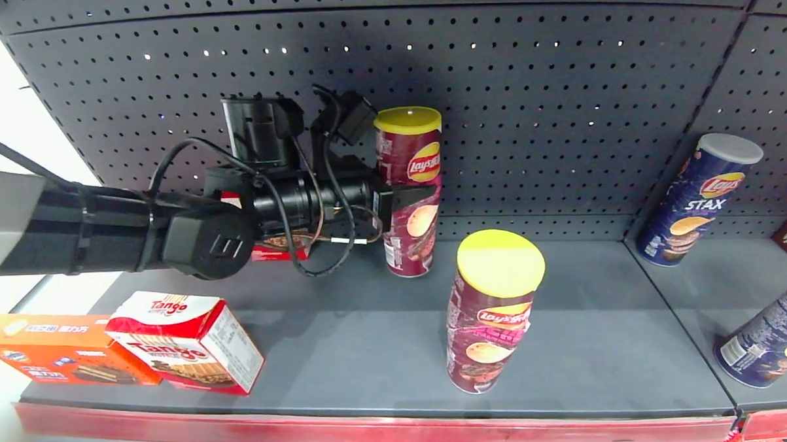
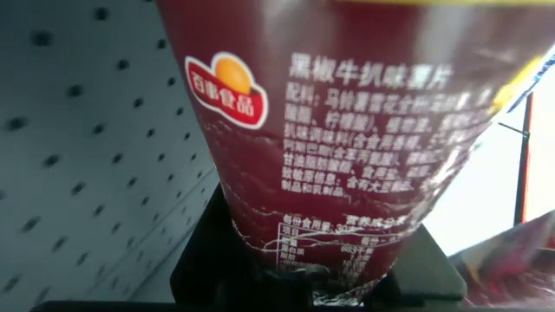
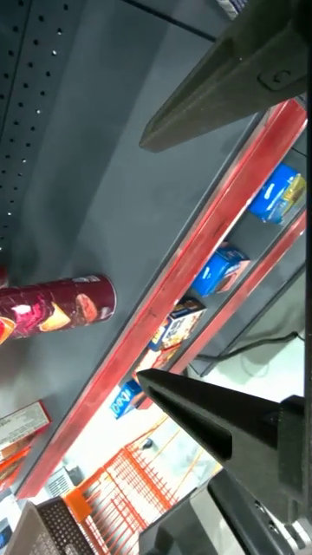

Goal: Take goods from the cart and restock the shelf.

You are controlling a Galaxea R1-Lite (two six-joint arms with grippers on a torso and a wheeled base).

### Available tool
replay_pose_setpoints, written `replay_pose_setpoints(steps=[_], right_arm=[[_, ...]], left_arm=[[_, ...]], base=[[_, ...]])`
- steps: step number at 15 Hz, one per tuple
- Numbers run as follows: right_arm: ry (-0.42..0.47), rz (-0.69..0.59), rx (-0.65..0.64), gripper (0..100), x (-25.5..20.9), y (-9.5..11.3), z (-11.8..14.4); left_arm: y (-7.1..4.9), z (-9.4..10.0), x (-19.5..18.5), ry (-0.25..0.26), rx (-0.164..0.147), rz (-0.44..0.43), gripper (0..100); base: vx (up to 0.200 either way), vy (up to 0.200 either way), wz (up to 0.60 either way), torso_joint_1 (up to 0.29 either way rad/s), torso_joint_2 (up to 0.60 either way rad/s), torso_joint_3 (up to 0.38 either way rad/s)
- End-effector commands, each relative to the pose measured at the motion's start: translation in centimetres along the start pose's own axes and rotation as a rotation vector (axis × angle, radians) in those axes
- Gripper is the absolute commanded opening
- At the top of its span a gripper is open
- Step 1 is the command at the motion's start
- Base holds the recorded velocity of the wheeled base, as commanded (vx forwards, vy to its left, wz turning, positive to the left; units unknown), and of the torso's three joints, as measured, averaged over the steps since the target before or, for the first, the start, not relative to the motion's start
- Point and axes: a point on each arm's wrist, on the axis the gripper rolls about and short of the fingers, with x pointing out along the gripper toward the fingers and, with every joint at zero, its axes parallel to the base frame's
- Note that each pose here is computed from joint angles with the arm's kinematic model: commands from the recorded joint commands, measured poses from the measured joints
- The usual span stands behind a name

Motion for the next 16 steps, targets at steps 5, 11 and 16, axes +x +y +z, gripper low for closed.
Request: replay_pose_setpoints(steps=[5, 11, 16], right_arm=[[-0.011, 0.003, -0.003, 100, 0.0, 0.0, 0.5], [-0.008, 0.003, -0.004, 100, 0.0, 0.0, 0.4], [0.002, 0.010, -0.001, 100, 0.1, 0.0, 0.2]], left_arm=[[2.1, -3.5, 3.6, 0.018, 0.024, -0.020, 0], [2.0, -4.7, 5.8, 0.019, 0.028, -0.049, 0], [2.2, -5.1, 6.3, 0.013, 0.032, -0.064, 0]], base=[[0.000, 0.000, 0.00, 0.000, 0.00, 0.000], [0.000, 0.000, 0.00, 0.000, 0.00, 0.000], [0.000, 0.000, 0.00, 0.000, 0.00, 0.000]])
